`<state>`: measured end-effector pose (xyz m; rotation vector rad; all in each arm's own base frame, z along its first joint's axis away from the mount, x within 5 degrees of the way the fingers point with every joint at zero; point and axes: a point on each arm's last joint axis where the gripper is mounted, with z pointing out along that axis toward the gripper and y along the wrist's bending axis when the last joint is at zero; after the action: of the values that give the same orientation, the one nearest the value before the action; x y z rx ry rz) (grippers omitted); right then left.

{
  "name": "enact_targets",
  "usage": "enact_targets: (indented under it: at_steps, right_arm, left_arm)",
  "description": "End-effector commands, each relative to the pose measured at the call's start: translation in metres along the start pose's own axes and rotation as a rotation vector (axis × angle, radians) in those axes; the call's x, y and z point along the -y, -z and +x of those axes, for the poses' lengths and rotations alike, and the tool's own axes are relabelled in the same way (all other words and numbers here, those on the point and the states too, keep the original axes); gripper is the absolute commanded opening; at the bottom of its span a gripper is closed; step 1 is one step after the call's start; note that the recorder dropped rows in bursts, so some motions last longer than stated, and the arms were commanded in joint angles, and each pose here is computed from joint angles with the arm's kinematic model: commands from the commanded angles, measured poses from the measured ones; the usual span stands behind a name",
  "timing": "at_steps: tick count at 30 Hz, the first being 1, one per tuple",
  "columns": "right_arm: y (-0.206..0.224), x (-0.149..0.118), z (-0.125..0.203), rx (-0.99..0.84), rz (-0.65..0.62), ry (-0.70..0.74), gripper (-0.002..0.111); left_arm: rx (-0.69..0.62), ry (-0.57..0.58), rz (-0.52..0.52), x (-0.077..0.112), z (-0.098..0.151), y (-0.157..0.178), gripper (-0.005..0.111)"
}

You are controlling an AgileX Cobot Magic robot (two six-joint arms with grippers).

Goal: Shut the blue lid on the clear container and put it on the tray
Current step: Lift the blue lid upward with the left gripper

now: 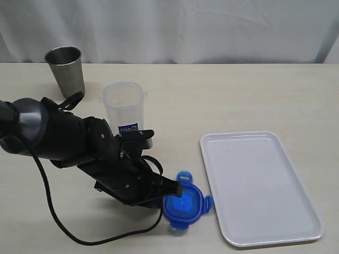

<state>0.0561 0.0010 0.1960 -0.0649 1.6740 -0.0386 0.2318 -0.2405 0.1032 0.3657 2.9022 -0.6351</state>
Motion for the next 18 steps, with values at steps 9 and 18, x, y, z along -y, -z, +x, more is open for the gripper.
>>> enact_targets:
  at_steps: [9,18]
  right_arm:
    - [0.000,0.000,0.000,0.007,0.004,0.011,0.004]
    - [0.000,0.000,0.000,0.007,0.004,0.011,0.004]
  left_arm:
    - [-0.037,-0.107,-0.029,-0.001,0.003,-0.001,0.000]
    - [-0.022,-0.226,-0.041,0.003,0.002,0.010,0.000]
